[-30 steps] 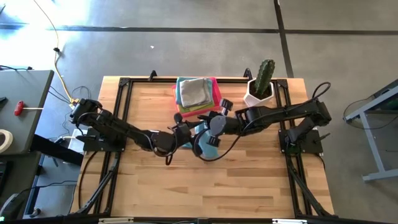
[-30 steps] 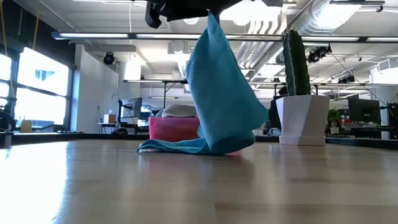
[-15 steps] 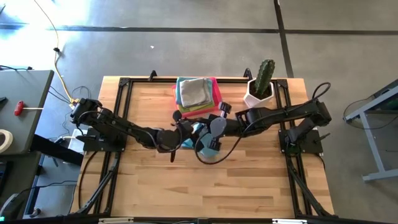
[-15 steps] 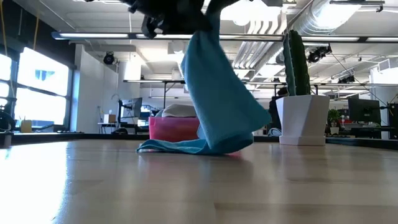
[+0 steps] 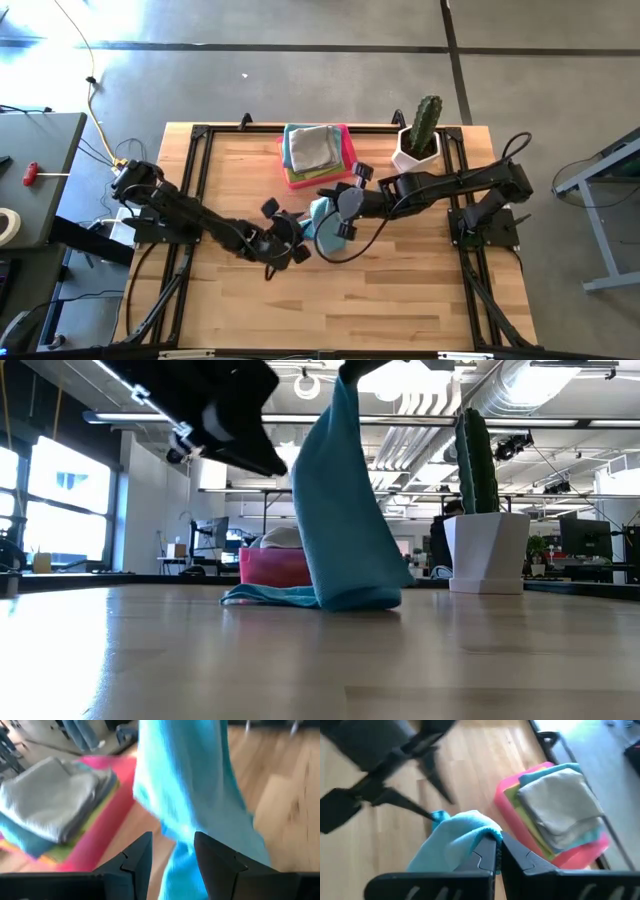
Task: Fold microfiber towels
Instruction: Fold the blue microfiber cloth
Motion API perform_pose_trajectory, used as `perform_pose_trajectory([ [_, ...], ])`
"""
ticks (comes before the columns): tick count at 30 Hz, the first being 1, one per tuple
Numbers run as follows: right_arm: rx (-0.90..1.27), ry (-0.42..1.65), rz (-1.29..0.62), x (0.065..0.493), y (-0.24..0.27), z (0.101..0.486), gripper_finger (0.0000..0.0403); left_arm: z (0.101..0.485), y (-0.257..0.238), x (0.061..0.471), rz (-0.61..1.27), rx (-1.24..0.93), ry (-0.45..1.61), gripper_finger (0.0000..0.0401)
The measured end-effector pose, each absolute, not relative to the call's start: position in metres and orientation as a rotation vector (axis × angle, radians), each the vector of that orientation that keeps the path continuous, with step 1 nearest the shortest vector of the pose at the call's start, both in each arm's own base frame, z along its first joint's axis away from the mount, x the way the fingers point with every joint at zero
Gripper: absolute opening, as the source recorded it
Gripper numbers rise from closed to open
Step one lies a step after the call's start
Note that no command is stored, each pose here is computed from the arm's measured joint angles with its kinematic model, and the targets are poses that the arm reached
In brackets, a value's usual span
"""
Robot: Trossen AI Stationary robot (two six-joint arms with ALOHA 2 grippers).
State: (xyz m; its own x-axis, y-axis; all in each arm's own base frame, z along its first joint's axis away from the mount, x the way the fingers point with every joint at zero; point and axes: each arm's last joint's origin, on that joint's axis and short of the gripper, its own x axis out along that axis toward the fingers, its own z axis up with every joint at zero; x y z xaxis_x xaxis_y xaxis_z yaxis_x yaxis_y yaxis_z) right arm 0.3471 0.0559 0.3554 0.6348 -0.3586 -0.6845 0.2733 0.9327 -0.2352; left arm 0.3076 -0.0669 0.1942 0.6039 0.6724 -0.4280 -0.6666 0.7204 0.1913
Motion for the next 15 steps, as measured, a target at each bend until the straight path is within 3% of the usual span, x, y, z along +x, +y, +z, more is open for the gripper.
perform_pose_trajectory([
  [7, -0.196, 0.805, -0.603, 0.345, 0.038, 0.356, 0.0, 0.191, -0.092, 0.298, 0.694, 0.058, 0.531, 0.0138],
  [15, 0.177, 0.873, -0.885, 0.316, -0.023, 0.387, 0.0, 0.193, -0.111, 0.292, 0.652, 0.092, 0.508, 0.0138],
])
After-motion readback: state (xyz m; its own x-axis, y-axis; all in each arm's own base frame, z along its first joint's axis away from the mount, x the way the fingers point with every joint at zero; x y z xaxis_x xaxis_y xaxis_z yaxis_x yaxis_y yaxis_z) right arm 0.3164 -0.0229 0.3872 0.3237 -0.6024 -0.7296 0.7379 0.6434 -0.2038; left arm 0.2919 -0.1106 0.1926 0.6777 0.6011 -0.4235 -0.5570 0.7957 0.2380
